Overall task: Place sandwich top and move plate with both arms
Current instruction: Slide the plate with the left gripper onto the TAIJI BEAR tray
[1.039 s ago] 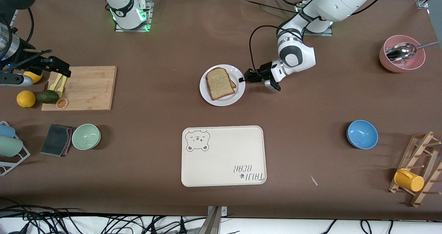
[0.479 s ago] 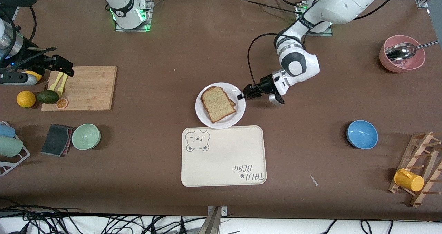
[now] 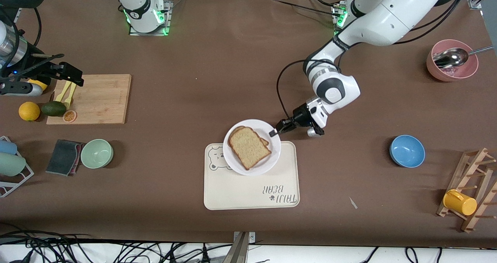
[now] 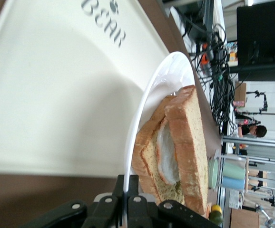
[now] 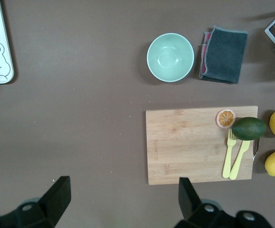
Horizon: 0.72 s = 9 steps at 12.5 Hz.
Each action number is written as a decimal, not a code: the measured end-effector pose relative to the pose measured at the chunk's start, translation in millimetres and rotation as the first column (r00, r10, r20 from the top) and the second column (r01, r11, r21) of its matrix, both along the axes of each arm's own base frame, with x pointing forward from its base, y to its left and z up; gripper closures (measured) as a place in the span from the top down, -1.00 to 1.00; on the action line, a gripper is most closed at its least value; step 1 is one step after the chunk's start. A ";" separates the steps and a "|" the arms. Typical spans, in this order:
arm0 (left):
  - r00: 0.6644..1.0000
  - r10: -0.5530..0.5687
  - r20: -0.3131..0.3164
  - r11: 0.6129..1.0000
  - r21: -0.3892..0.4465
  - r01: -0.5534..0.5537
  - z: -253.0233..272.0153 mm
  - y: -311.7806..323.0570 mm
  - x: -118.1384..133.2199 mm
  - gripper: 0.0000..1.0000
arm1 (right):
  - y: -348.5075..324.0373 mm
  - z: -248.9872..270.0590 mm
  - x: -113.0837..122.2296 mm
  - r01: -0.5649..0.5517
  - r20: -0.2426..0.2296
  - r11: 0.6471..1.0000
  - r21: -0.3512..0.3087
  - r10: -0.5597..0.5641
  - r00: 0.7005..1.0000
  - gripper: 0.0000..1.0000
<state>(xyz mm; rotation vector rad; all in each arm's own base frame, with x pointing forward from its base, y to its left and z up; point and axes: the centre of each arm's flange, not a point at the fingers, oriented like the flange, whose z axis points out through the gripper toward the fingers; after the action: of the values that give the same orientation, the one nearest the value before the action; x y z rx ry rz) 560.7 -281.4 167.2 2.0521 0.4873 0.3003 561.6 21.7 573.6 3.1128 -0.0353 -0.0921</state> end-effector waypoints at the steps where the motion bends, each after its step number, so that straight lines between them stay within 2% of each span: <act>1: 1.000 0.023 0.006 1.000 -0.002 -0.023 -2.6 3.5 13.0 -0.91 | 1.4 -0.8 0.2 -0.003 -0.001 1.000 0.000 0.003 1.000 1.00; 4: 0.997 0.068 0.032 0.997 0.035 -0.069 -13.7 7.3 44.3 -0.91 | 1.8 -3.9 1.4 -0.004 -0.007 1.000 0.001 0.004 1.000 1.00; 9: 0.999 0.044 0.030 0.997 0.056 -0.046 -23.3 -13.0 40.2 -0.91 | 1.4 -10.7 4.6 -0.004 -0.016 1.000 0.003 0.004 1.000 1.00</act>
<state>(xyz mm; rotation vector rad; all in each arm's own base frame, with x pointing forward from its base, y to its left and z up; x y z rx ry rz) 600.9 -294.5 143.9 2.0908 0.5132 0.3737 566.3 23.1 562.9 3.1142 -0.0292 -0.1173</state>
